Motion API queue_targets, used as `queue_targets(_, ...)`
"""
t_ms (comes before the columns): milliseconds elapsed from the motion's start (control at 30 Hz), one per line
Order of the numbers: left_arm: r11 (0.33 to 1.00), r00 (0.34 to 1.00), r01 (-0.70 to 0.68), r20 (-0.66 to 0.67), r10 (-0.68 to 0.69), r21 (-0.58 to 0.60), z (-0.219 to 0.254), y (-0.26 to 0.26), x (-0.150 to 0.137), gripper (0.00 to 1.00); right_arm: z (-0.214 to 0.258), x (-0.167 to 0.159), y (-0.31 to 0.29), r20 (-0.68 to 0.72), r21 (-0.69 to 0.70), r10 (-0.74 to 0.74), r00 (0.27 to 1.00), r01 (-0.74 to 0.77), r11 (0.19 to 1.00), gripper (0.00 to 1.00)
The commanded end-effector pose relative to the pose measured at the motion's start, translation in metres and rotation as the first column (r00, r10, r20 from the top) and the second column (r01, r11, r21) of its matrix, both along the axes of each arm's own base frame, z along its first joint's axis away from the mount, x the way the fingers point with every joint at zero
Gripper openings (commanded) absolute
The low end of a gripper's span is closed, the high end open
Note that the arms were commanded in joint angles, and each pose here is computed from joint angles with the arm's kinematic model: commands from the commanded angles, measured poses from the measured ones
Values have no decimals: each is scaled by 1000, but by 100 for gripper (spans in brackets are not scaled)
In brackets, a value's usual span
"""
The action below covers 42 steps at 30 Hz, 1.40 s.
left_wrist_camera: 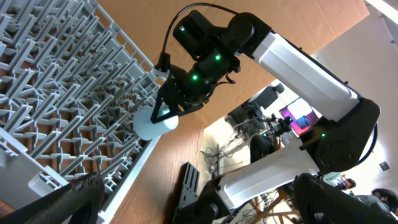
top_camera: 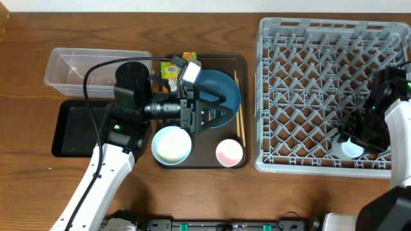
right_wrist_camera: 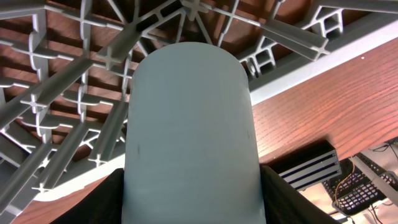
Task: Sort waste into correct bins and load items into the dishwasher rack
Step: 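Carry the light-blue cup with right gripper and place it in rack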
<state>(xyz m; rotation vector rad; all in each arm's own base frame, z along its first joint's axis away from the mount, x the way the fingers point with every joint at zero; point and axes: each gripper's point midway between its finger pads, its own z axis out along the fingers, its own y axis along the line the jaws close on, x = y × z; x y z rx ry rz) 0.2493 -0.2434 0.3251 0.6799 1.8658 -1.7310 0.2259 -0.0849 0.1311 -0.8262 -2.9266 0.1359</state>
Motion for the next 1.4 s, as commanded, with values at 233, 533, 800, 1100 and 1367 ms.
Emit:
queue_targets(233,1000,1000,19,23,-19,-12,11,1,-5,98,0,1,-3,17,21,-15,1000,14,1000,36)
queue_targets(533,1000,1000,19,24,-18,-12,11,1,-5,98,13,3,-6,73,29,-35,997,33,999,36)
queue_targets(800,1000,999,19,27,-18,-12,11,1,-5,98,24,-1,-18,128,4,-79,989,79,997,39)
queue_targets(1100,1000,999,19,27,-19,-12,11,1,-5,98,23,-6,-32,126,-1,-134,983,136,991,38)
queue_targets(1367,1000,999,19,27,-19,-12,11,1,-5,98,22,-7,-32,124,0,-141,982,142,990,38)
